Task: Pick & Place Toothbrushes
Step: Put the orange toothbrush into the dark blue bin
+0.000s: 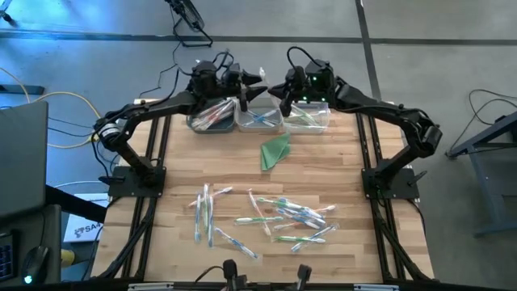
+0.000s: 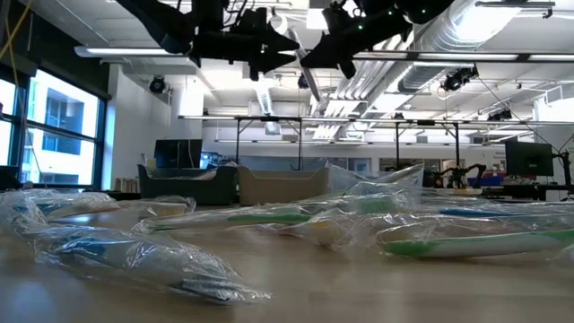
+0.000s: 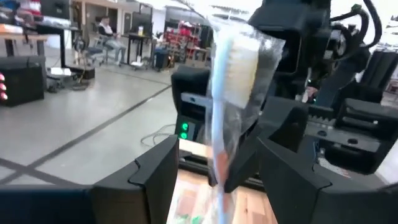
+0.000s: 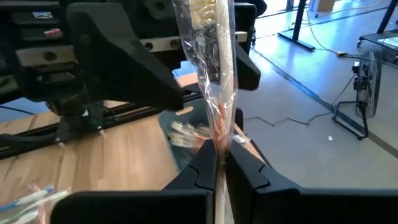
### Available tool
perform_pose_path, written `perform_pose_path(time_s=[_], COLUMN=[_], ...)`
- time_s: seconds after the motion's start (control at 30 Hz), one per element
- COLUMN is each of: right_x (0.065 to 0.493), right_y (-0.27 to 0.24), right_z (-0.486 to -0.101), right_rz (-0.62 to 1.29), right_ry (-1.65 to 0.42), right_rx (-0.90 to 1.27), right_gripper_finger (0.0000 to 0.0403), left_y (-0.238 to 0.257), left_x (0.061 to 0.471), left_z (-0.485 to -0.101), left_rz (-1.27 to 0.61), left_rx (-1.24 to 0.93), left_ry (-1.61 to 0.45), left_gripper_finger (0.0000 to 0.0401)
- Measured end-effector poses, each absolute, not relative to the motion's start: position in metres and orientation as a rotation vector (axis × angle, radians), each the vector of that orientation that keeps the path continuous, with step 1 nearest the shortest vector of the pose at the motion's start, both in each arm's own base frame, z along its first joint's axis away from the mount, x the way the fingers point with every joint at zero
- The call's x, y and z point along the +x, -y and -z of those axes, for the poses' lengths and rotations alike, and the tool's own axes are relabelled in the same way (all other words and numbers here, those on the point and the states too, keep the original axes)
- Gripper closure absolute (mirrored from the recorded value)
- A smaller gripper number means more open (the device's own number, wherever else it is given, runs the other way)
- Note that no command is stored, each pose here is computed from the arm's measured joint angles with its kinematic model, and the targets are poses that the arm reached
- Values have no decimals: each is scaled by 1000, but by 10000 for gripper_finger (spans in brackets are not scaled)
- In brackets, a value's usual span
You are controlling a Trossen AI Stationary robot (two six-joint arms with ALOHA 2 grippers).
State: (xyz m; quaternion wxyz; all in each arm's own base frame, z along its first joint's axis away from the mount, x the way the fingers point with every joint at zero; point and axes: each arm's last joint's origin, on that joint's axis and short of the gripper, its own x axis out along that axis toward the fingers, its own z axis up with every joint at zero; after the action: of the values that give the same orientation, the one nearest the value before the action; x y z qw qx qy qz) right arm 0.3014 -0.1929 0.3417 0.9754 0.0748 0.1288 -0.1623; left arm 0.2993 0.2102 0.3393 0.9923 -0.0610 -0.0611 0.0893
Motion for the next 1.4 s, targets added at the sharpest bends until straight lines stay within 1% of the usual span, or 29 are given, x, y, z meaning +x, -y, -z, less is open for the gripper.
perform_pose_path(time_s=[0.37, 0.43, 0.53, 0.83, 1.0, 1.1, 1.27, 1.4], right_x=[305, 305, 305, 305, 305, 305, 305, 305], right_y=[187, 187, 187, 185, 185, 185, 185, 185], right_z=[-342, -342, -341, -341, -340, -340, -340, -340], right_rz=[281, 280, 281, 280, 279, 280, 279, 275], right_ry=[-260, -262, -263, -270, -275, -276, -276, -276], right_rx=[154, 156, 157, 159, 160, 160, 159, 159], right_gripper_finger=[396, 396, 396, 396, 396, 396, 396, 390], left_y=[-203, -203, -203, -203, -203, -203, -203, -203], left_x=[306, 305, 305, 305, 306, 306, 306, 306], left_z=[-338, -339, -339, -339, -338, -338, -338, -338], left_rz=[-156, -157, -156, -157, -158, -158, -157, -156], left_rx=[-121, -121, -126, -147, -153, -153, -153, -153], left_ry=[125, 127, 128, 129, 126, 126, 125, 125], left_gripper_finger=[194, 200, 225, 338, 382, 391, 382, 388])
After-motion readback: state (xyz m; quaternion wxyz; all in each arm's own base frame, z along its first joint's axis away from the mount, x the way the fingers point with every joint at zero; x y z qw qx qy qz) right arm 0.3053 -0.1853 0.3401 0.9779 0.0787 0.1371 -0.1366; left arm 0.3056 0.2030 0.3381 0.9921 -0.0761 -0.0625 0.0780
